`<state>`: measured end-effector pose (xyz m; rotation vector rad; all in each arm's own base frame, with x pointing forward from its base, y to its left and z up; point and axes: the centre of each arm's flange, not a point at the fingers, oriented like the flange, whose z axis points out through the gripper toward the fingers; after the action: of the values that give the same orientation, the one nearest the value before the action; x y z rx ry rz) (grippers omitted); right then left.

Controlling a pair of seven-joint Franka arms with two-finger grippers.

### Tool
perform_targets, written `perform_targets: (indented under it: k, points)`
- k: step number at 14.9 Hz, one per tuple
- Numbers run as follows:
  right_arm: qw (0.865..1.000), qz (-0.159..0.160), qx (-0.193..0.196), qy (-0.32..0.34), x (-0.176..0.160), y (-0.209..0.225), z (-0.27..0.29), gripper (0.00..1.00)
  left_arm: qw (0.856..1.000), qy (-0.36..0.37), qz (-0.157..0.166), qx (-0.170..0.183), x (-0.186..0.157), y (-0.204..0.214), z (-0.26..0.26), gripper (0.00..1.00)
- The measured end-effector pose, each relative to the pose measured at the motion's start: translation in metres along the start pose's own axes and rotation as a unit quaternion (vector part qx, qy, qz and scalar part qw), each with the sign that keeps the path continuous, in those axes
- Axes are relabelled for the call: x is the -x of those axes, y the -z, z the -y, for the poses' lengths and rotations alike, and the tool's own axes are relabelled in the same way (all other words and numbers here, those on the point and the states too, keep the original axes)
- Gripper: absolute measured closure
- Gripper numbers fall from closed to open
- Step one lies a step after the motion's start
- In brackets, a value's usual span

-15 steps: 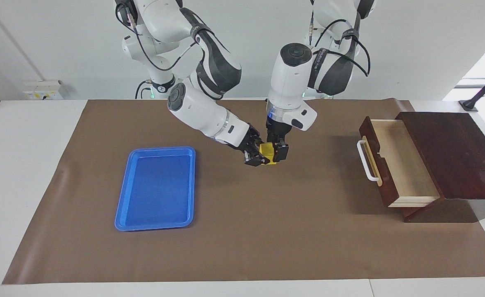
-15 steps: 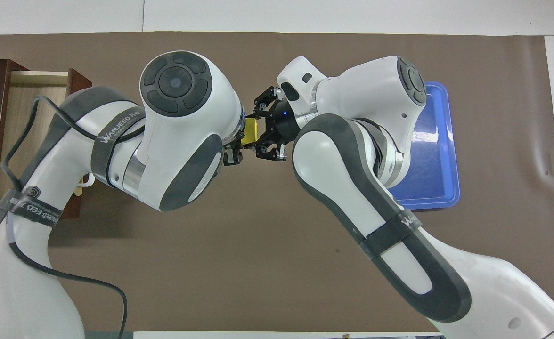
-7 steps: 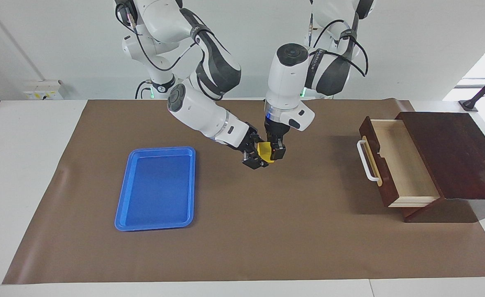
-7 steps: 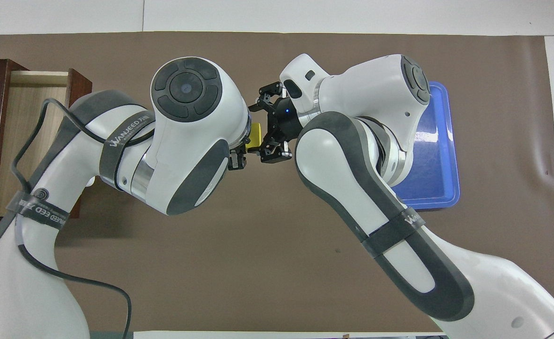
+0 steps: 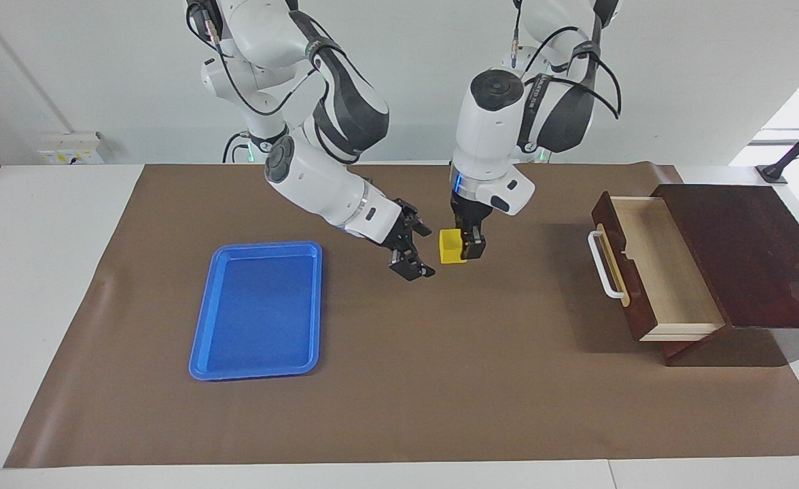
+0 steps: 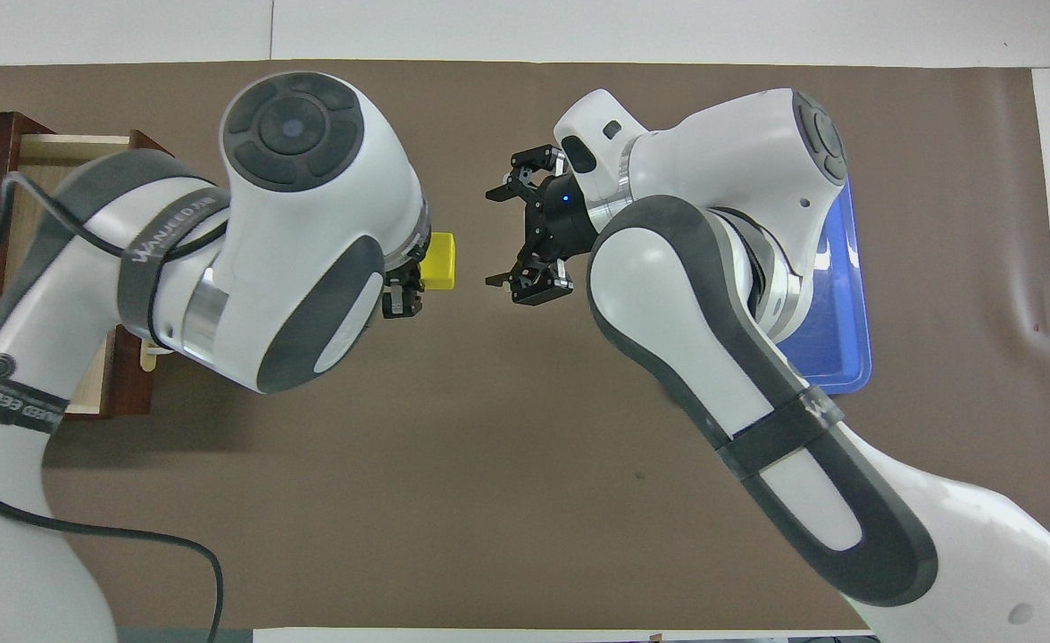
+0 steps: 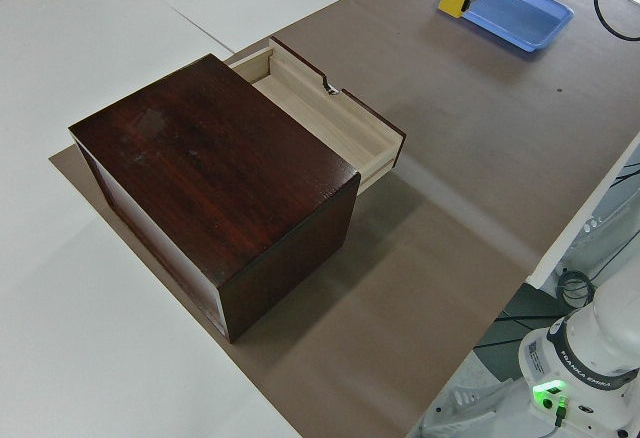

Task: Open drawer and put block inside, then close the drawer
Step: 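Lower the block into the drawer with the left gripper while the right gripper withdraws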

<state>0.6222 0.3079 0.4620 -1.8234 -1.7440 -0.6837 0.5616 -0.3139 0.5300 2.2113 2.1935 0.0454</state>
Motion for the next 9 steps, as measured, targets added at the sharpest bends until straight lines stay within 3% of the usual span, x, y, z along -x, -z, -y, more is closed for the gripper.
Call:
perform_targets:
  k: [4, 7, 9]
  points:
    - [0.997, 0.011, 0.006, -0.074, 0.031, 0.046, -0.016, 0.0, 1.0, -0.014, -0.007, -0.001, -0.15, 0.055, -0.025, 0.43]
    - [0.986, 0.052, 0.033, -0.157, 0.058, 0.101, -0.025, 0.0, 0.999, -0.046, -0.009, -0.014, -0.263, 0.049, -0.039, 0.43]
    - [0.979, 0.076, 0.046, -0.182, 0.073, 0.131, -0.026, 0.0, 0.998, -0.056, -0.003, -0.012, -0.317, 0.037, -0.041, 0.43]
